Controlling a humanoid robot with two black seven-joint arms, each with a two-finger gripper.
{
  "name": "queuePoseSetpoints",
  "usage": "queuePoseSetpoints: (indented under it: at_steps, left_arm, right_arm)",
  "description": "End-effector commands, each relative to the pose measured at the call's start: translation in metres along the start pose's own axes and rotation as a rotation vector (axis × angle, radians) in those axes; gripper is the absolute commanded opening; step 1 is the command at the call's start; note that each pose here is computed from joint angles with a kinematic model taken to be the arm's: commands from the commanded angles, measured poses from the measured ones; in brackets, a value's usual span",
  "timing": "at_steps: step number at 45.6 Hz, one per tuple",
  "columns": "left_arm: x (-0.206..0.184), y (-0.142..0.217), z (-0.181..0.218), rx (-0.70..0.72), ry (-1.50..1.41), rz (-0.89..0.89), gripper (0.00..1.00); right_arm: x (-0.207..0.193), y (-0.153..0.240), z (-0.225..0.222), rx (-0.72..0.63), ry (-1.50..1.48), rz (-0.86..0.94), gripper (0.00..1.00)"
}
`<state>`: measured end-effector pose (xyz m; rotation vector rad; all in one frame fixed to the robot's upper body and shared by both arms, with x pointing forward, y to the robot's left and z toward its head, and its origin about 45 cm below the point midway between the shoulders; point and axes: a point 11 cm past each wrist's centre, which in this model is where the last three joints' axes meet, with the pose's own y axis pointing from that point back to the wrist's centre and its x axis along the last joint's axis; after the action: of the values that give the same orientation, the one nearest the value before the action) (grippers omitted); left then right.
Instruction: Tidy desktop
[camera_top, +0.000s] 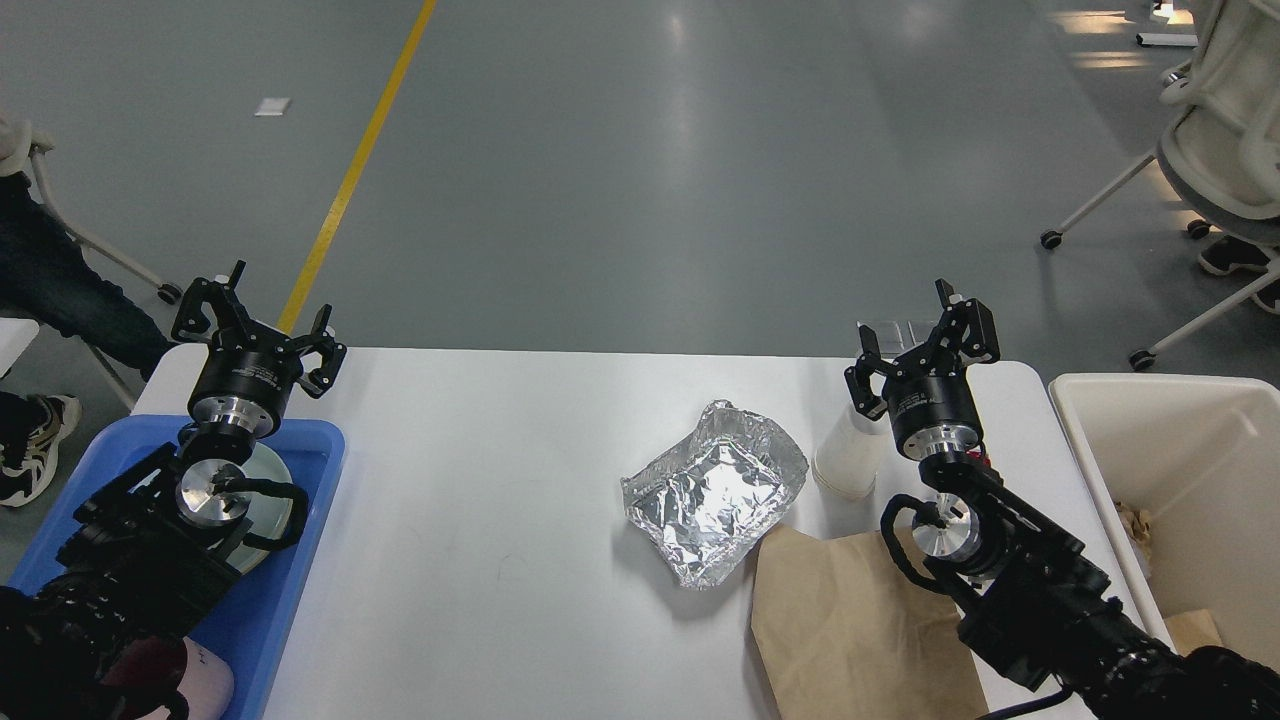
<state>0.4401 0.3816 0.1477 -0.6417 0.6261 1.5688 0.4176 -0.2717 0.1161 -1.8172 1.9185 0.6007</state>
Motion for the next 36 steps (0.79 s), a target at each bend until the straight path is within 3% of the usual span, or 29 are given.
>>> queuePoseSetpoints:
  at_steps: [1,13,26,36]
  left_arm:
    - [0.0,0.0,0.0,0.0,0.0,0.0,0.96]
    - [0.001,0.0,0.0,0.001,0.0,0.001,0.96]
    - [0.0,0.0,0.0,0.0,0.0,0.0,0.96]
    - [0.0,0.0,0.0,0.0,0.0,0.0,0.96]
  right_arm:
    - [-0.001,-0.006,-0.009,0.015,0.012,-0.004,1.0]
    - [-0.005,-0.031,-0.057,0.097,0.062,-0.037,1.0]
    - [-0.002,-0.035,-0.065,0.109,0.078,-0.026,1.0]
    - [0.025,-0.028,-0.059,0.092,0.097,0.048,1.0]
